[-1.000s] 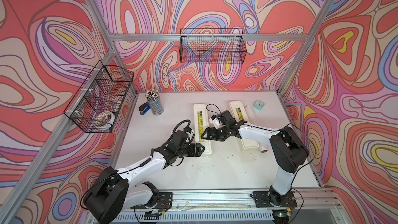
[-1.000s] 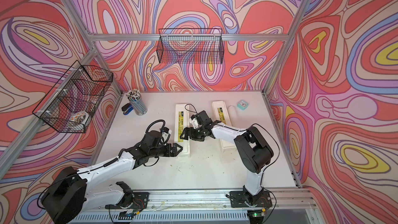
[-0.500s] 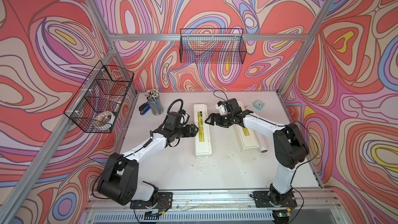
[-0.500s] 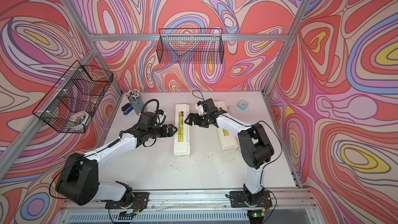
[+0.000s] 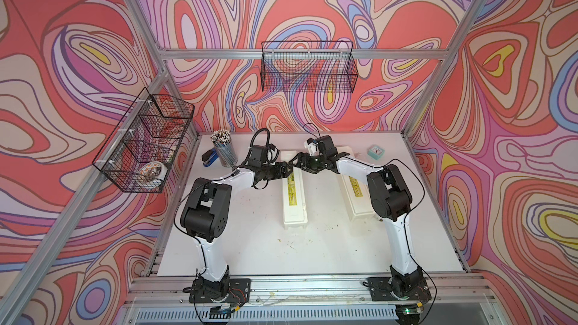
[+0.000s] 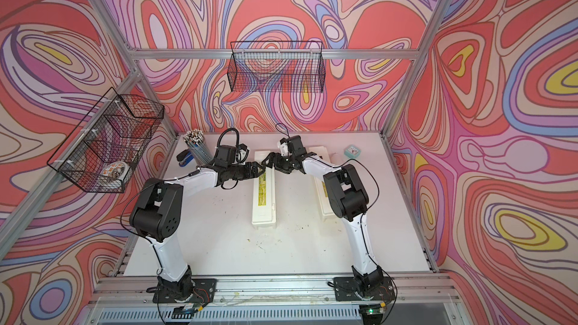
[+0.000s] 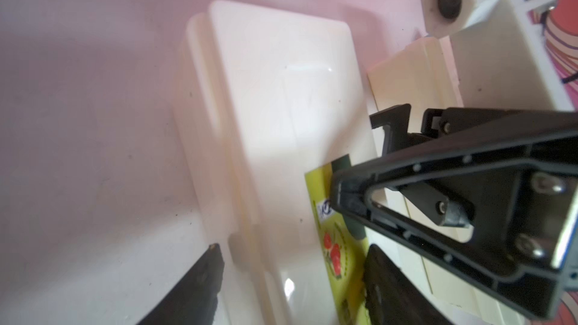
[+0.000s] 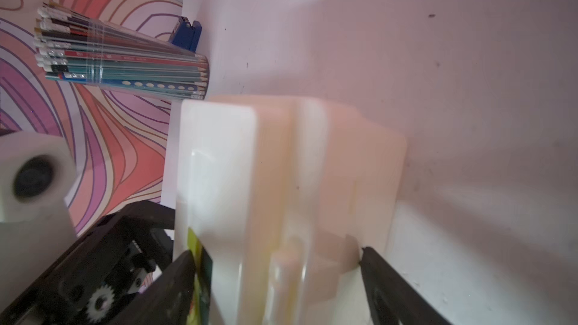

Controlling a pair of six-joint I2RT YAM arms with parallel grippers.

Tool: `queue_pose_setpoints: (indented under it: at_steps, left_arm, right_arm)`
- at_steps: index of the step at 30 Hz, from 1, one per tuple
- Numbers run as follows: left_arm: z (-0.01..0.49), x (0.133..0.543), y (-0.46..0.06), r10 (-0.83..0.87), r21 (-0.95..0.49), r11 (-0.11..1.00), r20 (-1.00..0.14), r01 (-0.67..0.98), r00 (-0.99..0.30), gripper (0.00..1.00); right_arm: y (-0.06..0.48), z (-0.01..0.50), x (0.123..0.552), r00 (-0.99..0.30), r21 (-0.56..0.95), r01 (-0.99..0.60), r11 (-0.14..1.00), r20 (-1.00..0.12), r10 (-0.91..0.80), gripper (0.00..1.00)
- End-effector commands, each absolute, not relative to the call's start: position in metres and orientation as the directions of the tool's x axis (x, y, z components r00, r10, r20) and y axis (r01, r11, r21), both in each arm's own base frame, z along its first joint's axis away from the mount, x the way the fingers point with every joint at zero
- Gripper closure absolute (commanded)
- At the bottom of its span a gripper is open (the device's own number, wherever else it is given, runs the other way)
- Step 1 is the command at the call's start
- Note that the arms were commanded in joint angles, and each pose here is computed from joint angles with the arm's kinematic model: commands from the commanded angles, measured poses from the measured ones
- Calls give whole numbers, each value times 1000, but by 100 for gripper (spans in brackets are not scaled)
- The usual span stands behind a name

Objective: Put plastic wrap rolls into dispensers
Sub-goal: Close the lid on the plastic wrap cutting box.

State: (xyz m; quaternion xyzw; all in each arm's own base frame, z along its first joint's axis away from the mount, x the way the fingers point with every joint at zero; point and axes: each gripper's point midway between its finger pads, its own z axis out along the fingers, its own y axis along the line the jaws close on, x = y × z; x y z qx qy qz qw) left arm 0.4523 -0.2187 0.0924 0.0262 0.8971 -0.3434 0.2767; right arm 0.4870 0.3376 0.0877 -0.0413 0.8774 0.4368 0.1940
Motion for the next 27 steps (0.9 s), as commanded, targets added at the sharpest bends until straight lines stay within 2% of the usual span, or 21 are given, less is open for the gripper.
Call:
queue_pose_setpoints:
  at_steps: [1,9,12,17,22,27]
  left_arm:
    - [58,454,-216,-145,-602,777,-451,181,-881,31]
    - [26,459,-200,-203,-604,794,-373,71,-905,32]
    - [23,462,-191,-236,-614,789,-354,35,-905,35]
    - [35,466,-188,-193,-577,813,-392,78,-899,38]
    - [68,488,-192,-143,-545,821,-485,170,-863,31]
    - [30,476,-191,-103,-539,833,-366,121,-925,33]
  right_arm:
    - [339,47,474,-959,770,-162,617,-270,85,22]
    - [345,20,465,-981,800,-106,591,-181,69,38]
    - [344,18,464,-982,795,-109,596,-180,61,40]
    - [342,35,467,-972,770,-159,618,-232,39,42]
    - [348,45,469,-968,765,-191,615,-252,13,42]
    - [350,35,464,-973,756,-180,630,-232,2,43]
